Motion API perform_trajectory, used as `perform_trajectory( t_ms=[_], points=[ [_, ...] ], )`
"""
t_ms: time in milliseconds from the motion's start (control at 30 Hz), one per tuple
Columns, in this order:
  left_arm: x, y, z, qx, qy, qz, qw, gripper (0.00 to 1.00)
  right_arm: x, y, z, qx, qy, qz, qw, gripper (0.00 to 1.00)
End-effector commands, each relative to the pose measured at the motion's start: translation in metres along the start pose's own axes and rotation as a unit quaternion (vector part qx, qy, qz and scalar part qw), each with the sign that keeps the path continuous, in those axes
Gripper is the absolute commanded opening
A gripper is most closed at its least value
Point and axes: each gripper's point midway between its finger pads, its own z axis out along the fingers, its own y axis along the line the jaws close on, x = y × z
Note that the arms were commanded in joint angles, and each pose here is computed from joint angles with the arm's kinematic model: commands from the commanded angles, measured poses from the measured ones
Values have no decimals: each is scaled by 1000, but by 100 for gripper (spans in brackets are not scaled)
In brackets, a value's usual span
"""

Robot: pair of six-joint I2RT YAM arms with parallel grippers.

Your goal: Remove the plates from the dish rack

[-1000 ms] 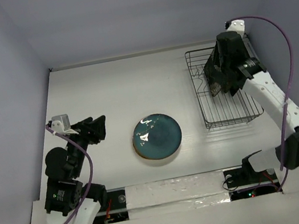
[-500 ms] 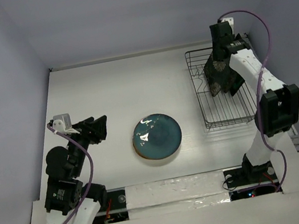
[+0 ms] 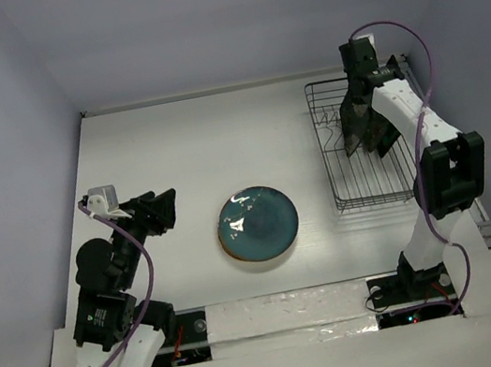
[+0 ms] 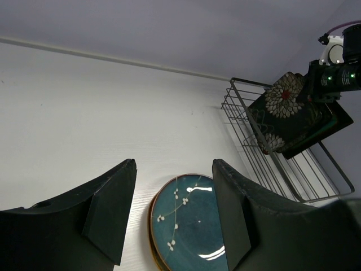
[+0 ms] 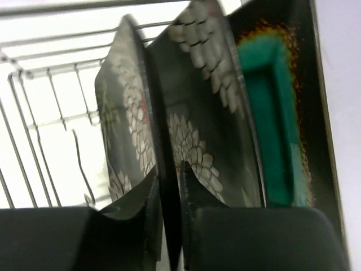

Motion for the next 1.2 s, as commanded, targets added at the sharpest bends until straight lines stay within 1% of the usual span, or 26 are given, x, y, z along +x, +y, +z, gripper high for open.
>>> perform_trajectory(
  t_ms=[0,33,167,400,433,633,800,900,967,1000,1033,1067,1133,1167],
  points=[
    [-6,-6,4,14,-13,4,1000,53,-23,-15,-22,17,-37,31,999,8],
    [-7,-6,3,15,-15,3,1000,53,-27,-17,-25,17,-44,34,998,4],
    [-7,-6,3,16,-15,3,1000,53,-46,-27,-47,19,-74,38,996,0],
    [-7,-5,3,13,-15,4,1000,53,-78,-38,-90,7,-127,52,991,0],
    [-7,-6,2,14,-16,3,1000,53,-82,-41,-101,8,-136,55,989,0],
    [-9,-6,2,14,-17,3,1000,53,-96,-56,-143,10,-170,70,983,0],
    [-10,-6,1,14,-21,4,1000,52,-108,-51,-197,-36,-217,101,970,0],
    [-10,-6,1,14,-21,4,1000,52,-117,-19,-230,-111,-246,121,955,0],
    [-11,-7,1,16,-22,4,1000,52,-125,24,-262,-200,-270,125,933,0],
    [-11,-7,1,15,-22,4,1000,52,-128,39,-271,-227,-274,138,924,0],
    [-11,-6,2,13,-21,4,1000,52,-134,64,-281,-261,-286,145,911,0],
    [-10,-5,3,11,-20,4,1000,52,-135,84,-289,-299,-286,145,899,0],
    [-8,-4,3,8,-16,5,1000,52,-142,116,-300,-353,-288,168,874,0],
    [-8,-3,4,7,-16,5,1000,52,-139,141,-298,-379,-277,163,868,0]
  ],
)
